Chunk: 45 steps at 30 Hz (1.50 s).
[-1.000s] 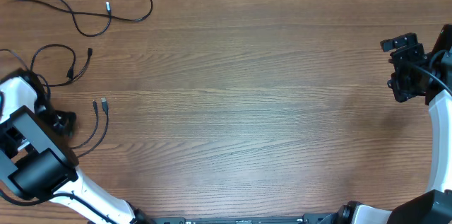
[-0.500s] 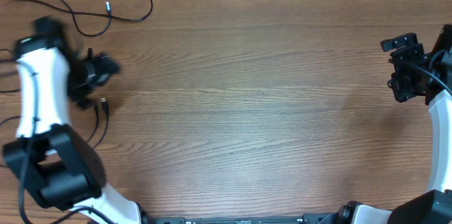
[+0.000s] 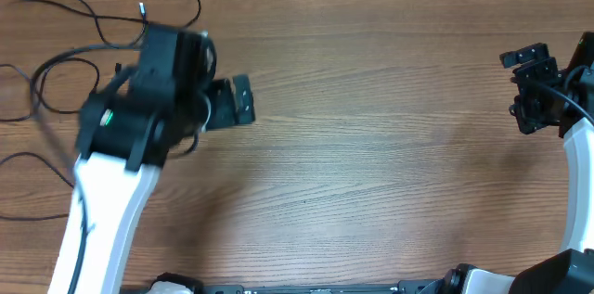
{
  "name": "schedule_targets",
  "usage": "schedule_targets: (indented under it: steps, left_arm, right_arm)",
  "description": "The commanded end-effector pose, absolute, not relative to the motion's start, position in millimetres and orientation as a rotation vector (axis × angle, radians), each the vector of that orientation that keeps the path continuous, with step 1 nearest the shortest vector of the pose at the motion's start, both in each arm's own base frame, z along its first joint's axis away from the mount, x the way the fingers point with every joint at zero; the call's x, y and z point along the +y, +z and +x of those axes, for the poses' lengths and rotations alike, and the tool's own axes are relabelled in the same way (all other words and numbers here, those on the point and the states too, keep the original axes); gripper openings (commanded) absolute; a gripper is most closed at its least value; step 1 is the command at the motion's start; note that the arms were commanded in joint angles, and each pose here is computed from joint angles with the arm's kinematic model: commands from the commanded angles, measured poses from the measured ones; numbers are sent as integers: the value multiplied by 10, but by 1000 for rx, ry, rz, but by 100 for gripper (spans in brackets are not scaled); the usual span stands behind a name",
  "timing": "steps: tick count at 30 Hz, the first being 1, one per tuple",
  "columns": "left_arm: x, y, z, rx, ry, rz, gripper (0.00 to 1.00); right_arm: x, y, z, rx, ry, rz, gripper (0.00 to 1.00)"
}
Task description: Untangle cables
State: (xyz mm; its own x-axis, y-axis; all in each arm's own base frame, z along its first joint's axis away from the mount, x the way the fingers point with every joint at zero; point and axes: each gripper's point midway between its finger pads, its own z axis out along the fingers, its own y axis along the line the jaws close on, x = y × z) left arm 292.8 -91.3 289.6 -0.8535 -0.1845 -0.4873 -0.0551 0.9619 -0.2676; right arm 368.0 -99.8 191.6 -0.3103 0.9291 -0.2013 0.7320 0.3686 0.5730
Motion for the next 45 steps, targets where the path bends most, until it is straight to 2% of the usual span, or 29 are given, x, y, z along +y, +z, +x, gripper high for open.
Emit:
schedule_targets:
  steps: [1,7,12,42,45]
  left_arm:
    - [-751,2987,2632,2536,-283,-207,99]
    - [-487,2975,2210,2443,-217,-235,99]
    - [-348,2953,2041,2404,-169,-255,100]
    - [-397,2731,2228,2513,-116,-257,100]
    - [-407,2685,2262,2533,-106,-257,100]
  right_arm:
    - [-1024,1956,3685,2122,507,1421,100]
    - [-1024,1958,3686,2121,507,1421,100]
    - [-1024,1958,3686,2121,507,1421,100]
    - [-1043,1996,3735,2101,511,1402,100]
    - [-662,2007,3669,2209,752,1342,100]
